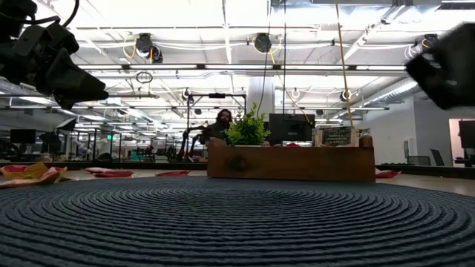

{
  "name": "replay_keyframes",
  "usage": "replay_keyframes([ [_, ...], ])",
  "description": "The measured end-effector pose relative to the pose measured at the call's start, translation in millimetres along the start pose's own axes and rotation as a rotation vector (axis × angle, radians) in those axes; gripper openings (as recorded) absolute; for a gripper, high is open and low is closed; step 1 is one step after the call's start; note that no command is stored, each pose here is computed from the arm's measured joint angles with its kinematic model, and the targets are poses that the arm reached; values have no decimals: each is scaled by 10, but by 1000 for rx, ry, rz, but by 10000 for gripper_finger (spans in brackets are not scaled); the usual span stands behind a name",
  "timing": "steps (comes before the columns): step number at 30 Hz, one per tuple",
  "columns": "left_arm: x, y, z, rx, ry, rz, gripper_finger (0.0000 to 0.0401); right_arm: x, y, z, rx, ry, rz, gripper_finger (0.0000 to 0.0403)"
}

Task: Pick & Place Tea
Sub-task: Adjust the mat on the table

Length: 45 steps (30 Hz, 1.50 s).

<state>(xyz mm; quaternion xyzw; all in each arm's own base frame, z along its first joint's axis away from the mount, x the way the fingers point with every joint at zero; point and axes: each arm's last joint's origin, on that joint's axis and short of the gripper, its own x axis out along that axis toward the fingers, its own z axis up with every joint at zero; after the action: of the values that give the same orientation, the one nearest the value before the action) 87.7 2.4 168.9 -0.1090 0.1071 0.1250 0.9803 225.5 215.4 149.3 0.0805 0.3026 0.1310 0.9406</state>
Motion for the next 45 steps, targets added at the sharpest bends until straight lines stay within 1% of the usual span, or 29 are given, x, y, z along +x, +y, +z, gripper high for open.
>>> replay_keyframes([
  [3,0,0,0,0,0,0,161,13,-84,29,-7,-56,-135,233],
  [5,0,0,1,0,-1,0,161,35,-154,24,-1,-57,-205,232],
  [8,0,0,0,0,0,0,161,101,-236,-31,5,-19,-250,221],
  [10,0,0,0,0,0,0,161,160,-275,-88,11,22,-249,205],
  [15,0,0,0,0,0,0,161,265,-302,-220,2,104,-214,144],
  [22,0,0,1,0,0,0,161,273,-295,-286,65,180,-173,18],
  [23,0,0,1,0,0,0,161,269,-296,-295,69,198,-170,9],
  [26,0,0,1,0,0,0,161,241,-315,-342,105,257,-199,9],
  [28,0,0,1,0,0,0,161,213,-348,-405,121,335,-223,5],
  [31,0,0,0,0,0,0,161,163,-405,-492,125,437,-281,2],
  [35,0,0,0,0,0,0,161,103,-453,-556,117,524,-335,1],
  [40,0,0,0,0,0,0,161,61,-485,-589,105,572,-378,1],
  [45,0,0,0,0,0,0,161,36,-511,-596,75,564,-430,1],
])
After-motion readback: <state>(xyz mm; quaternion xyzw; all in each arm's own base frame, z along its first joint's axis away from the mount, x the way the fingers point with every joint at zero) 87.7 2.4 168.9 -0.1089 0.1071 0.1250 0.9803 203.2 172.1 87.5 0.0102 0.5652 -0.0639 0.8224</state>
